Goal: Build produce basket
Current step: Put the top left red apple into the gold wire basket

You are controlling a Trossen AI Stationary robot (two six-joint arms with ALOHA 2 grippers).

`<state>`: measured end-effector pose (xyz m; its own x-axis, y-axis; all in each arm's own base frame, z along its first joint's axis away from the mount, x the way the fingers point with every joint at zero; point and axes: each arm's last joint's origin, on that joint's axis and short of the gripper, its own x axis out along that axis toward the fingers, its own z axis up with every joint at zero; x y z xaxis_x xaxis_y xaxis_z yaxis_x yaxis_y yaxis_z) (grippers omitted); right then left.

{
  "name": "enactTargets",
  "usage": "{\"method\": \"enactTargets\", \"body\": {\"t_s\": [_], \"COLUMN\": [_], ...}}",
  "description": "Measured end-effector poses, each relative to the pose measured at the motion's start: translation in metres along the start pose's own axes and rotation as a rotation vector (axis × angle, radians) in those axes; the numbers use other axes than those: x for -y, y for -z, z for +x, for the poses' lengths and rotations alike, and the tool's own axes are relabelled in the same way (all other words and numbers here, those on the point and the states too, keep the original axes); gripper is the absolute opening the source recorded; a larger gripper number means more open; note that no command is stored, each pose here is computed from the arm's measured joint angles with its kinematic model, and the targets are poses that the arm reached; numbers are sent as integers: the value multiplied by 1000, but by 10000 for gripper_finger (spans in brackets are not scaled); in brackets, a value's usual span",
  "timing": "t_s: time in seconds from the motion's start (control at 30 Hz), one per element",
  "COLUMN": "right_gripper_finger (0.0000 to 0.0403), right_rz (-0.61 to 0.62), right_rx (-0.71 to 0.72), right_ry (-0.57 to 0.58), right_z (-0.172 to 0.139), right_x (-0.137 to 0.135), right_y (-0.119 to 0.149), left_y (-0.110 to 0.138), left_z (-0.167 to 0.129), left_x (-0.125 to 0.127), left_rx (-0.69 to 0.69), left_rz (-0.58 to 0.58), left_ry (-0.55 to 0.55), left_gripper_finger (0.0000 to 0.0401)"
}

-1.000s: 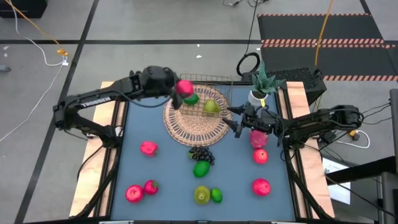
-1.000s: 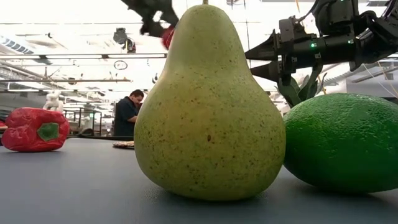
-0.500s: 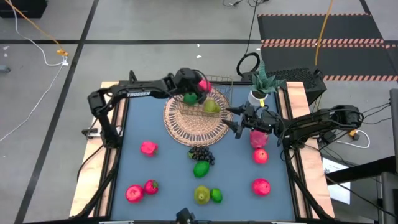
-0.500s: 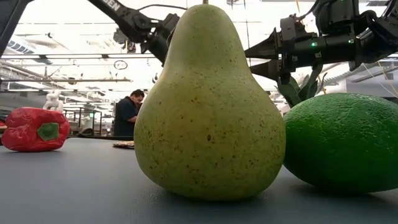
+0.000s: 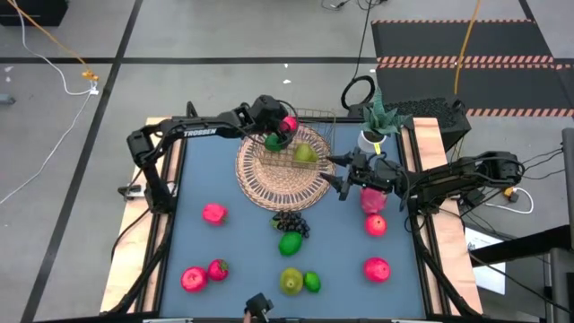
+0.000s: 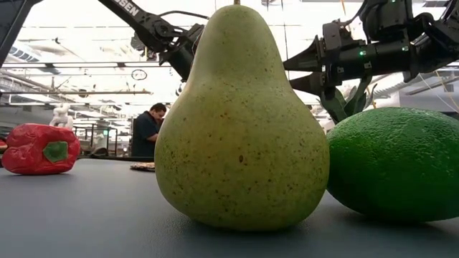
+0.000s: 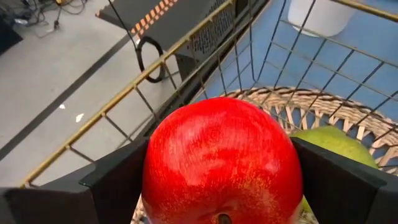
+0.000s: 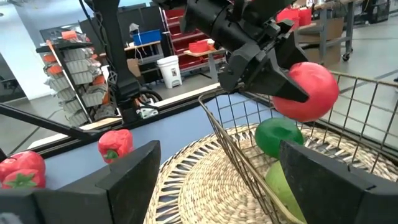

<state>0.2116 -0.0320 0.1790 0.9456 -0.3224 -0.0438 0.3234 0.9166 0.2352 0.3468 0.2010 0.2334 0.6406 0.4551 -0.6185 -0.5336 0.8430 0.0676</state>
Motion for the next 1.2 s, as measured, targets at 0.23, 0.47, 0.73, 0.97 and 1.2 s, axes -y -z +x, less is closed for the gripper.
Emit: {"method": "enactTargets", "body": {"t_s": [0.23,0.47,0.73,0.97,1.2], "right_gripper_finger": [322,322,322,322,322], "right_rz": [33,21,26,27,29], "right_rx": [54,93,145,150,158], "right_ry": [-10,-17,-26,-31,-33], "right_z": [0,0,-1,-1,-1], "right_x": [-1,-2,-2,-2,-2], "right_y": [-5,-9,-14,-15,-16], "left_y": [1,0,-3,4,4], "left_z": [-2,-2,-3,-3,-3], "left_x": [1,1,4,4,5], "left_rx": [-21,-13,23,-49,-52], "left_rz": [47,61,103,83,71], "left_ry": [1,-17,-11,19,46], "left_gripper_finger": [367,368,368,377,391]}}
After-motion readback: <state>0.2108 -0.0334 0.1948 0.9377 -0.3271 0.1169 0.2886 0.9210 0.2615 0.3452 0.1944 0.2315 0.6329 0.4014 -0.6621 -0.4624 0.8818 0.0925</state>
